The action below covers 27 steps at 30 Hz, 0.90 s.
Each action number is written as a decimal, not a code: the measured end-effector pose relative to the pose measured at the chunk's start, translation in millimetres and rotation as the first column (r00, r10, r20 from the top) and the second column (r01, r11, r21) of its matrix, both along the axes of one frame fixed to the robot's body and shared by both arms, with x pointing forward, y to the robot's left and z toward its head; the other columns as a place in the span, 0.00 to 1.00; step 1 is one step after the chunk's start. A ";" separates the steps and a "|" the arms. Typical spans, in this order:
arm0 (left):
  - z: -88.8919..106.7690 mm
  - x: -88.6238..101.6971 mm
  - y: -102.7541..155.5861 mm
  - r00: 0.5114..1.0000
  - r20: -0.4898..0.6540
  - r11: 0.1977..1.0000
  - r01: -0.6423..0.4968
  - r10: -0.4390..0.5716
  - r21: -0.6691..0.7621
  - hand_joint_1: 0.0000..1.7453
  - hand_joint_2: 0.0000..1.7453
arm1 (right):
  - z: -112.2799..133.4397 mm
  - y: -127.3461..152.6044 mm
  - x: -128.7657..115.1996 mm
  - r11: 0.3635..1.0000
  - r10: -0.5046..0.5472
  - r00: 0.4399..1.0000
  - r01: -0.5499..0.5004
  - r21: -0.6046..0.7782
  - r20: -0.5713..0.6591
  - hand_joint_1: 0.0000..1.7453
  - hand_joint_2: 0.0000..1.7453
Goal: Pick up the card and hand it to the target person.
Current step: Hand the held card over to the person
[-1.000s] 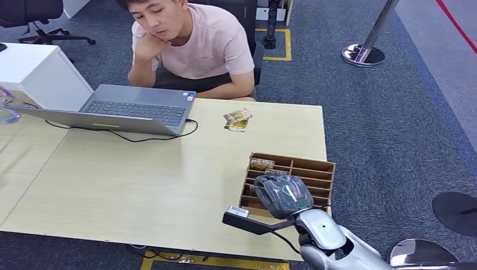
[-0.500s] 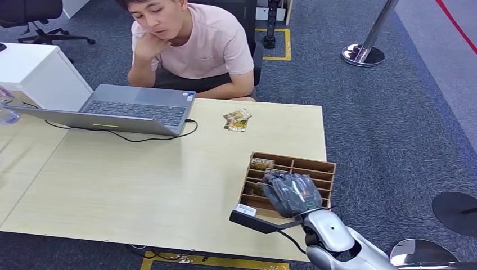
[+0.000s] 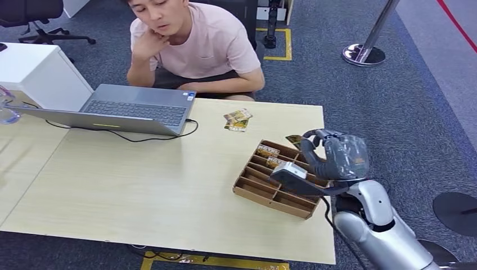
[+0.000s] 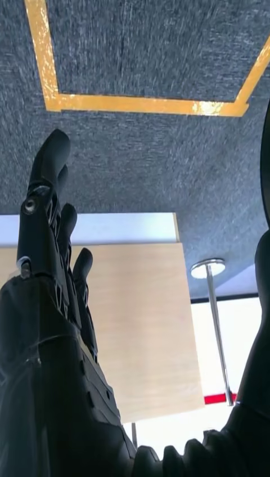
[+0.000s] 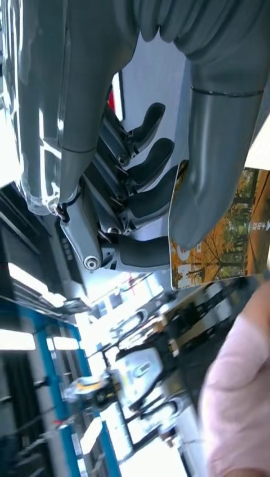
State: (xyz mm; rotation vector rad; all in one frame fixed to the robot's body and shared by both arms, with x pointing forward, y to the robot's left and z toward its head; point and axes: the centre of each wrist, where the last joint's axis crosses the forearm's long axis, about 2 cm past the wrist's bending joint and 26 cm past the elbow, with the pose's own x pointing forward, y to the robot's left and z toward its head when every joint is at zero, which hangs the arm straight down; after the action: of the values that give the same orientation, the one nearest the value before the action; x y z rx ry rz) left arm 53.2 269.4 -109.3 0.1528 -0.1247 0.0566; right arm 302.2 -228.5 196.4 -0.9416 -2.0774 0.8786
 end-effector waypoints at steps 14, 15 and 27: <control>0.5 3.9 -0.4 0.998 0.005 0.998 0.063 -0.063 0.001 0.00 1.00 | -3.4 29.4 31.0 0.991 0.131 0.929 -0.130 -0.026 0.347 0.89 1.00; 0.5 4.0 -0.4 0.998 0.007 0.998 0.068 -0.068 0.000 0.00 1.00 | -6.2 35.1 33.5 0.989 0.148 0.923 -0.137 -0.056 0.354 0.89 1.00; 0.6 5.2 0.9 0.994 0.013 0.994 0.108 -0.108 -0.005 0.00 1.00 | -12.7 72.5 67.0 0.991 0.098 0.952 -0.068 -0.112 0.290 0.89 1.00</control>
State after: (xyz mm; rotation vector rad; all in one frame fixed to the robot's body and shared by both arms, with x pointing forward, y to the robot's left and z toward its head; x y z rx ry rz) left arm 58.4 270.3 -108.8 0.1395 -0.1450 -0.0500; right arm 369.3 -156.0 183.6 -1.1022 -2.3592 0.9413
